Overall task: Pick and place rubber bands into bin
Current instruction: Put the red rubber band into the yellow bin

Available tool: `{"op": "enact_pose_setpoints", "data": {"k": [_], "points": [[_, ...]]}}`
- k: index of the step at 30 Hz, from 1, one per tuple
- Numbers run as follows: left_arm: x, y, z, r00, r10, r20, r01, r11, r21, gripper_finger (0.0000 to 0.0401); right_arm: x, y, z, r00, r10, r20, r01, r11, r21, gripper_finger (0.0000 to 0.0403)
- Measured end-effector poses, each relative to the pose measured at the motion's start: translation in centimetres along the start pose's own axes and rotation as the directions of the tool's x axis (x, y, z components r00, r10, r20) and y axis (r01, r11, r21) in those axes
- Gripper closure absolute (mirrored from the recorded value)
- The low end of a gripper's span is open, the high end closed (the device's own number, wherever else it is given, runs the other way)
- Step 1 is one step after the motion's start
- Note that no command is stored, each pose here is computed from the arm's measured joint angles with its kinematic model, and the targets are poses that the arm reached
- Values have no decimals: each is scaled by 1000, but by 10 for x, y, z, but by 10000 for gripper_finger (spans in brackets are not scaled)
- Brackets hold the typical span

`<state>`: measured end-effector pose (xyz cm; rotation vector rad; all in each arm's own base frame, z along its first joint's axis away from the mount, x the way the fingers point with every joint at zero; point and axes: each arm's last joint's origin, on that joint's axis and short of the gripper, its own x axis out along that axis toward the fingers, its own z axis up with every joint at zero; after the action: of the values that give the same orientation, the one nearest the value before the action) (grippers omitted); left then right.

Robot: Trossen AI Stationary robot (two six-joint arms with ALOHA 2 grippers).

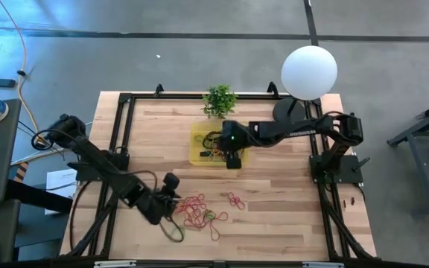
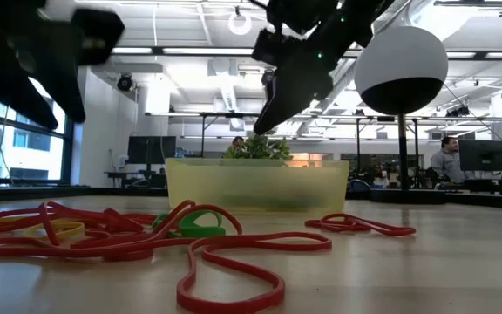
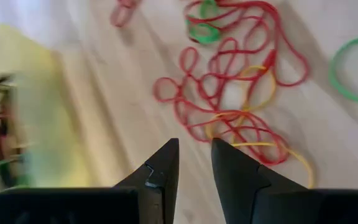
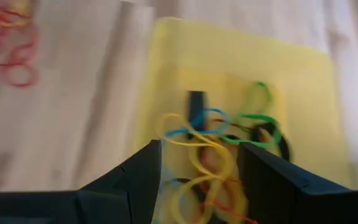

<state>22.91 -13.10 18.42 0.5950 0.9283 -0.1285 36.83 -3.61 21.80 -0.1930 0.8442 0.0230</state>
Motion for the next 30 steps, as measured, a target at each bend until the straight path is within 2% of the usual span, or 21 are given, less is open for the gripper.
{"op": "enact_pose_setpoints", "data": {"k": [6, 11, 20, 25, 30], "points": [[8, 10, -2, 988, -157, 5, 157, 986, -62, 318, -4, 47, 9, 997, 77, 4, -76, 994, -72, 204], [16, 1, 2, 977, -209, 30, 211, 974, -84, 318, -10, 85, 14, 996, 87, 9, -85, 987, -140, 204], [42, -13, 0, 978, -208, -27, 195, 948, -252, 318, -19, 129, 14, 1000, -24, 13, 26, 981, -192, 204], [48, -15, -2, 978, -202, -54, 174, 931, -321, 318, -23, 142, 12, 998, -67, 14, 68, 978, -198, 204], [49, -16, -2, 979, -198, -53, 169, 924, -344, 318, -24, 146, 10, 996, -90, 2, 89, 978, -187, 204]]}}
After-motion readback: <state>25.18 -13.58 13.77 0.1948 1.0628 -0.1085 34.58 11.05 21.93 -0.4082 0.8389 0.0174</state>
